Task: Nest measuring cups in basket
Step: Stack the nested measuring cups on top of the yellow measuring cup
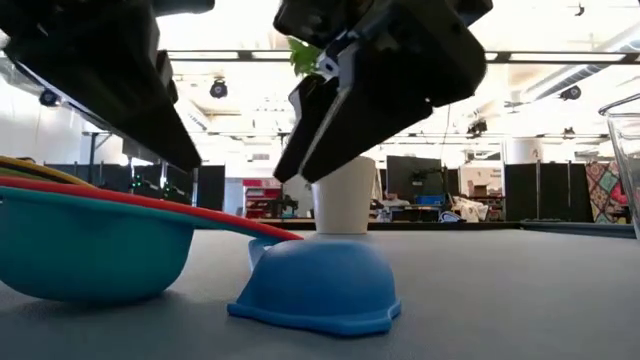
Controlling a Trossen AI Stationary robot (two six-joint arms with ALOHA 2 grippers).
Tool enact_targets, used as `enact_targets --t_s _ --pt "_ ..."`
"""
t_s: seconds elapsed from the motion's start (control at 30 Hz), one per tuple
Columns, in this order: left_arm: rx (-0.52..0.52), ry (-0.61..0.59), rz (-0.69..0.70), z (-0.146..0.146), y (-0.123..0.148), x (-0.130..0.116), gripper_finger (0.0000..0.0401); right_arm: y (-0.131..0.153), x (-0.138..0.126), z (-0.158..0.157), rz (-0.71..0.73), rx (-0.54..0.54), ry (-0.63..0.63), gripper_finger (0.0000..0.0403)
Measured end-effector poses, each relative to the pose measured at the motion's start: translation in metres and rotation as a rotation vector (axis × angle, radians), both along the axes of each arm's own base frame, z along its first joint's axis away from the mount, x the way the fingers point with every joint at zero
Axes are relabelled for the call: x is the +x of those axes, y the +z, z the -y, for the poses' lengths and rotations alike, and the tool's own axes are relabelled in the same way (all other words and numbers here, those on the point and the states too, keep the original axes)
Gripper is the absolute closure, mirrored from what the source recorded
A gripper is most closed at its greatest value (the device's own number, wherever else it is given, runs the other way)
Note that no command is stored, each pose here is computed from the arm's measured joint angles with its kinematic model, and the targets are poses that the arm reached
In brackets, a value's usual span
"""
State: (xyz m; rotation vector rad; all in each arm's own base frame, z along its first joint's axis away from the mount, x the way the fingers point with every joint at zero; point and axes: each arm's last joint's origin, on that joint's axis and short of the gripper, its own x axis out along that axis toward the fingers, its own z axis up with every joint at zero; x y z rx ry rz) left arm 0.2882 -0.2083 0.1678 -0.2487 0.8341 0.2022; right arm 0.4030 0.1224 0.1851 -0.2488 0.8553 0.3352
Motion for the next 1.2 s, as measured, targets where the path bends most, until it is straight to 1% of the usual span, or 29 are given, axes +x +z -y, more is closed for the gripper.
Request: enact_targets --t_s 0.1,0.17,0.27,0.37,0.43,0.57,0.73,0.87,1.0,1.2 --pt "-0.042 -0.037 -0.026 0.003 0.002 0.0 0.0401 -0.001 -0.002 -0.001 -0.013 -0.004 0.004 0.0076" --pt "-0.095 -0.064 -0.049 0.004 0.004 0.002 0.0401 -0.002 -0.003 -0.001 -0.032 -0.01 0.005 0.0076" --pt "-0.139 -0.071 -0.06 0.001 0.01 0.01 0.0396 -0.003 -0.006 -0.001 -0.066 -0.015 -0.002 0.0076" --pt "-0.162 -0.099 -0.061 -0.002 0.02 0.019 0.0375 0.001 -0.013 -0.001 -0.103 -0.013 -0.018 0.0076" --pt "-0.158 -0.106 -0.048 -0.004 0.029 0.025 0.0352 0.005 -0.021 0.0 -0.103 -0.007 -0.025 0.0076" --pt "-0.136 -0.095 -0.065 -0.008 0.043 0.038 0.0294 0.018 -0.045 0.006 -0.069 -0.003 -0.063 0.0076" --pt "-0.103 -0.108 -0.112 -0.005 0.043 0.055 0.0216 0.041 -0.087 0.023 0.052 -0.011 -0.187 0.0076" --pt "-0.067 -0.095 -0.181 -0.001 0.041 0.065 0.0172 0.055 -0.119 0.036 0.151 0.002 -0.27 0.0076" --pt "-0.059 -0.083 -0.258 0.001 0.03 0.077 0.0151 0.067 -0.145 0.046 0.235 0.018 -0.339 0.0076" --pt "-0.017 -0.065 -0.381 0.002 0.014 0.091 0.0147 0.074 -0.17 0.055 0.307 0.054 -0.384 0.0076"
